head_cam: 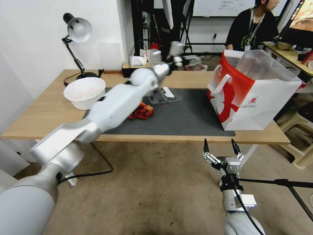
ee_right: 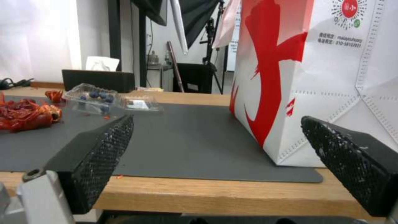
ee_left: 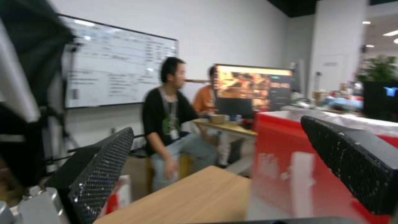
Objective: Pick up the trash from the table and place it into the takeout bag.
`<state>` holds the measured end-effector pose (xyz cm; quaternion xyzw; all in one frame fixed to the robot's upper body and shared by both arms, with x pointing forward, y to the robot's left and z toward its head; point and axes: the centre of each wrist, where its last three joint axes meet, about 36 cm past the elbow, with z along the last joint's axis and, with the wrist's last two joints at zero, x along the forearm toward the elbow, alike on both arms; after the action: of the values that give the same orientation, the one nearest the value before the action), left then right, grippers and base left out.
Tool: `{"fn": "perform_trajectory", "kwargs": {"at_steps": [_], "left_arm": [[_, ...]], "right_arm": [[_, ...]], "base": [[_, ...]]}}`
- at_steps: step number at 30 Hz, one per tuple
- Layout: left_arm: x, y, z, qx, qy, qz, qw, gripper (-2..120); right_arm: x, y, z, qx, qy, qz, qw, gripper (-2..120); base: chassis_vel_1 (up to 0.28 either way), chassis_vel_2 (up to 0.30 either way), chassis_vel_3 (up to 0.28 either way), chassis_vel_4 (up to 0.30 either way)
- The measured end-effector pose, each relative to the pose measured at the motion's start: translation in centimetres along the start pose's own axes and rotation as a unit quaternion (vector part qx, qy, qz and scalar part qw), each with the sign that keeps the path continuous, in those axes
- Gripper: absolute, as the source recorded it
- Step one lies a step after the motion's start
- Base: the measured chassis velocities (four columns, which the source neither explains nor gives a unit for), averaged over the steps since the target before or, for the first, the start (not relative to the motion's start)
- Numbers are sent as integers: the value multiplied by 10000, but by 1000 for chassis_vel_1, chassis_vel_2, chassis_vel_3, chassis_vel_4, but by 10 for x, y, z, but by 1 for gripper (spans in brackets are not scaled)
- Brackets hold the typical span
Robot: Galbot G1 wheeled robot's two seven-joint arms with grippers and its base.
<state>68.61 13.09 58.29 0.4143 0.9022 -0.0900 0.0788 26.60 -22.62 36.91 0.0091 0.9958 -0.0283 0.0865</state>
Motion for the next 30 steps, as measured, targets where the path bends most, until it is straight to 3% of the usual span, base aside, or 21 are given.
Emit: {"fn": "perform_trajectory", "kwargs": {"at_steps": [3,5,8,9,12,13,16,21,26,29,30], "left_arm": [[36,19,-4,-13,-61,-362,9993,100],[40,21,-4,-10,-64,-405,9992,100],[101,44,-6,-81,-67,-885,9960,100],[101,44,-6,-81,-67,-885,9960,100],[161,49,4,-121,50,-1280,9917,100],[161,49,4,-121,50,-1280,9917,100],[208,42,15,-114,135,-1586,9872,100],[239,32,17,-167,110,-1855,9824,100],[282,11,25,-286,58,-2312,9725,100],[314,-16,37,-386,26,-2640,9637,100],[314,-16,37,-386,26,-2640,9637,100]], "right_arm": [[0,0,0,3,-2,-11,10000,100],[0,0,0,3,-1,-13,10000,100],[-1,0,-1,-3,-16,-30,10000,100],[-1,0,-1,-3,-16,-30,10000,100],[-3,1,-1,-5,-33,-57,10000,100],[-3,1,-1,-5,-33,-57,10000,100],[-4,1,-1,-3,-40,-87,10000,100],[-5,2,0,-11,-36,-106,9999,100],[-5,3,3,-8,-11,-119,9999,100],[-5,4,4,-5,-9,-144,9999,100],[-5,4,4,-5,-9,-144,9999,100]], "base": [[0,0,0,0],[0,0,0,0],[0,0,0,0],[0,0,0,0],[0,0,0,0],[0,0,0,0],[0,0,0,0],[0,0,0,0],[0,0,0,0],[0,0,0,0],[0,0,0,0]]}}
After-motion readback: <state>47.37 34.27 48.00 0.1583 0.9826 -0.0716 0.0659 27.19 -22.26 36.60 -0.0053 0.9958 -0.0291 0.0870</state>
